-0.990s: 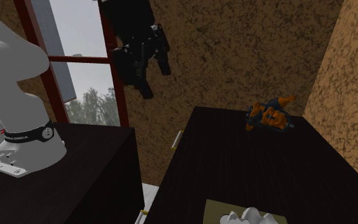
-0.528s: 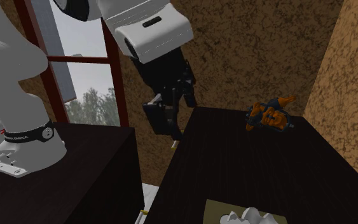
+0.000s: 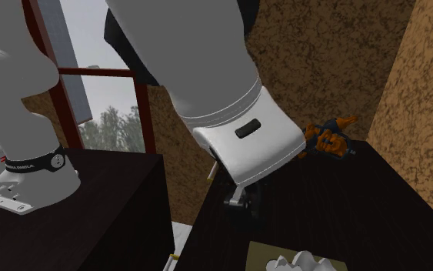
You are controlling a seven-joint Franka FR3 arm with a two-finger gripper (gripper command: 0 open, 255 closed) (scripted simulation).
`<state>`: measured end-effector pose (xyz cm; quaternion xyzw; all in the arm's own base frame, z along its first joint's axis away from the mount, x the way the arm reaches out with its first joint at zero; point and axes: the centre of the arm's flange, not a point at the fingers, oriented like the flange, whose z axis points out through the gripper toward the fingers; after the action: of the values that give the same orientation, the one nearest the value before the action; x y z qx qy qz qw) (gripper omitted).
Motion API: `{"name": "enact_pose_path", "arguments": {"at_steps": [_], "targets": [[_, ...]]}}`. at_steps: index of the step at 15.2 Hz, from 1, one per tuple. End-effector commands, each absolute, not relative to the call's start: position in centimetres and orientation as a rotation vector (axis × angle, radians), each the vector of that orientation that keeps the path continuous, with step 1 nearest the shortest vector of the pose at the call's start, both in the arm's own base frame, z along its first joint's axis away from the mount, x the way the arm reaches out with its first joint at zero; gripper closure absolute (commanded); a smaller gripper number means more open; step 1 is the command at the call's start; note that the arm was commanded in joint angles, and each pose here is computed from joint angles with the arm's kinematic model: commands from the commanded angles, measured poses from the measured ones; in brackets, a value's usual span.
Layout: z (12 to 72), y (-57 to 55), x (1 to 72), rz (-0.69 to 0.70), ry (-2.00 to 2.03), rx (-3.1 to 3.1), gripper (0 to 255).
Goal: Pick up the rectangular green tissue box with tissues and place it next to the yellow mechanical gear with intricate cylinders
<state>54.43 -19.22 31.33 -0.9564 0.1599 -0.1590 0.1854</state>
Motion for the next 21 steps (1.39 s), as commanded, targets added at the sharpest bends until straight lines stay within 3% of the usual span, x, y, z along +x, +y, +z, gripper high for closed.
{"name": "enact_pose_path", "arguments": {"at_steps": [1,8,21], "targets": [[29.5,-20.2,55.8,-0.466,0.461,-2.674,0],[23.1,-23.8,61.5,-0.518,0.496,-2.610,0],[19.5,-22.6,63.5,-0.520,0.497,-2.608,0]]}}
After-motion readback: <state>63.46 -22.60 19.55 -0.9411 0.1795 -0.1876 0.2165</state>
